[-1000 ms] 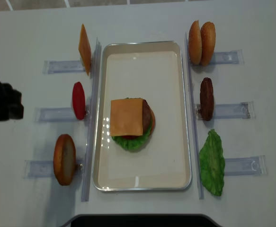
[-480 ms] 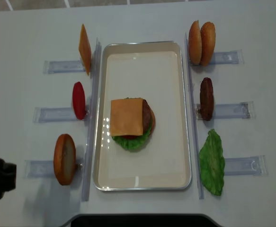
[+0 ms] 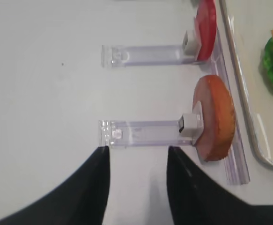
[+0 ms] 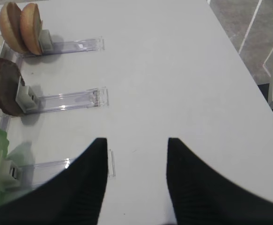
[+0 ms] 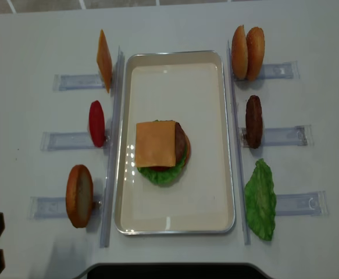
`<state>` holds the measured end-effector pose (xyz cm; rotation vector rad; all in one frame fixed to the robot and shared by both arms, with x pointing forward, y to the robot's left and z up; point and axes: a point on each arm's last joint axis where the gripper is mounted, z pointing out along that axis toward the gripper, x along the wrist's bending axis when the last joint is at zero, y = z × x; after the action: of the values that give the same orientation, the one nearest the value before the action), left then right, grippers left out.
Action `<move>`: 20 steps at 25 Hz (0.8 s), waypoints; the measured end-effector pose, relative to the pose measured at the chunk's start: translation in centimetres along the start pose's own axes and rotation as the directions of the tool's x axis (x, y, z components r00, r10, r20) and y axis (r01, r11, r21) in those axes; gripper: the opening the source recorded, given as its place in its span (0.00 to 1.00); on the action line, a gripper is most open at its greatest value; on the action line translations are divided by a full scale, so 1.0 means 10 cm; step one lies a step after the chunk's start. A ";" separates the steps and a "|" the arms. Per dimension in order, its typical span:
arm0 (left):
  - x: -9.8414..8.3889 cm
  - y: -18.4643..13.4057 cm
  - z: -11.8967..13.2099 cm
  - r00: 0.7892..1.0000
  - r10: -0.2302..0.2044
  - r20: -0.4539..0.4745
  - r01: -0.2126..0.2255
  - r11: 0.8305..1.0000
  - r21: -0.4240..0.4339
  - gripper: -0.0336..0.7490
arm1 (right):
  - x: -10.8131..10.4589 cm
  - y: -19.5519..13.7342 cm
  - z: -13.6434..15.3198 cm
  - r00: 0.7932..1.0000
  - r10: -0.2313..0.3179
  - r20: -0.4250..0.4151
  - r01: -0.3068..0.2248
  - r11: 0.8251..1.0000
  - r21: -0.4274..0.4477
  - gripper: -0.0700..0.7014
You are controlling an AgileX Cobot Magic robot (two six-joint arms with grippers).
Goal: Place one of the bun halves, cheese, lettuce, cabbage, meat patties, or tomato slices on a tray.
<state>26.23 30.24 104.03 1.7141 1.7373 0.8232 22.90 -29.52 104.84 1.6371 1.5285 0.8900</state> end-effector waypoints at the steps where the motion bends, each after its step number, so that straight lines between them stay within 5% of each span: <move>1: 0.00 -0.03 -0.05 1.000 0.000 -0.002 0.000 0.999 -0.036 0.43 | 0.00 0.00 0.00 1.000 0.000 0.000 0.000 1.000 0.000 0.47; 6: -0.01 -0.18 -0.22 1.000 0.000 -0.008 -0.002 0.985 -0.173 0.43 | 0.00 0.00 0.00 1.000 0.000 0.000 0.000 1.000 0.000 0.47; 20: -0.04 -0.19 -0.23 0.999 0.050 0.018 -0.046 0.982 -0.182 0.42 | 0.00 0.00 0.00 1.000 0.000 0.000 0.000 1.000 0.000 0.47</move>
<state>23.29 29.75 104.06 1.6419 1.5602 0.9491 22.90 -29.52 104.84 1.6371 1.5285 0.8900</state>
